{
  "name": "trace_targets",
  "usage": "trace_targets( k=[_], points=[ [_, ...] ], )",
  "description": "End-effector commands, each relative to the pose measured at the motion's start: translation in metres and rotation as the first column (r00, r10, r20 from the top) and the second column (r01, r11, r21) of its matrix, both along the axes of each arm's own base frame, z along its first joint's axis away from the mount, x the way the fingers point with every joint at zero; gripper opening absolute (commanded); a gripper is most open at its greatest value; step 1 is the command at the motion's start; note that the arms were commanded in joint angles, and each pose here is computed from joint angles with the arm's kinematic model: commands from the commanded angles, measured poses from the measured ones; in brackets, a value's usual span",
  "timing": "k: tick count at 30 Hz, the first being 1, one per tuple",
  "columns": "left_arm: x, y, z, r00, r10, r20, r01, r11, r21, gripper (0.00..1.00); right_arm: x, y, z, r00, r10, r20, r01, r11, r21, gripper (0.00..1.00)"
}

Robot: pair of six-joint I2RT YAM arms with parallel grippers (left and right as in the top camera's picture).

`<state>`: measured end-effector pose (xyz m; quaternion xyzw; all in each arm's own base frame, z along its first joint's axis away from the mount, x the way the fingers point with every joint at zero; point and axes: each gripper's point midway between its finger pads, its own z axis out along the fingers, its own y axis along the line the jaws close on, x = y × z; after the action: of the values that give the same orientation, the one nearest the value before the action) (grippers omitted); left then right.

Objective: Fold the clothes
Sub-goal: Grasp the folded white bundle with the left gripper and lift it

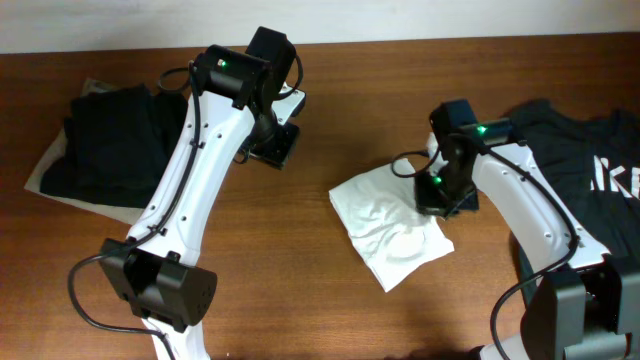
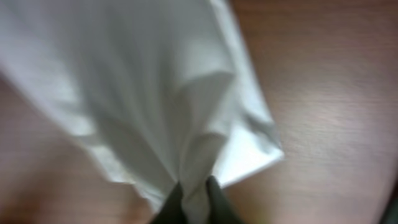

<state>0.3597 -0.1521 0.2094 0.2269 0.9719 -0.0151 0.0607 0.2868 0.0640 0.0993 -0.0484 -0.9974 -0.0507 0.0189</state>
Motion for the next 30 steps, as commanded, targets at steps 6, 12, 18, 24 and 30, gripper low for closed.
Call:
trace_targets(
  k=[6, 12, 18, 24, 30],
  points=[
    [0.004, 0.003, 0.008, 0.999, 0.009, 0.031, -0.009, 1.000, -0.002, 0.53, -0.010, -0.060, -0.010, 0.985, -0.164, -0.049, 0.162, 0.986, -0.033, 0.73],
    [0.016, -0.021, -0.001, 0.999, -0.006, 0.048, 0.012, 0.993, -0.119, 0.32, 0.032, 0.020, 0.001, 0.991, -0.012, 0.131, -0.031, 0.947, 0.319, 0.16],
    [0.012, -0.028, -0.025, 1.000, -0.029, 0.000, 0.028, 0.989, -0.143, 0.29, -0.009, 0.034, -0.072, 0.998, -0.042, -0.051, 0.055, 0.955, 0.291, 0.10],
    [0.025, -0.071, -0.051, 0.991, -0.126, 0.043, 0.134, 0.927, -0.351, 0.60, -0.025, 0.019, -0.070, 0.996, -0.044, -0.084, 0.061, 0.976, 0.210, 0.10],
    [0.045, -0.121, -0.142, 0.964, -0.267, 0.011, 0.229, 0.804, -0.549, 0.76, -0.029, 0.019, -0.069, 0.994, -0.045, -0.099, 0.064, 0.976, 0.206, 0.10]
  ],
)
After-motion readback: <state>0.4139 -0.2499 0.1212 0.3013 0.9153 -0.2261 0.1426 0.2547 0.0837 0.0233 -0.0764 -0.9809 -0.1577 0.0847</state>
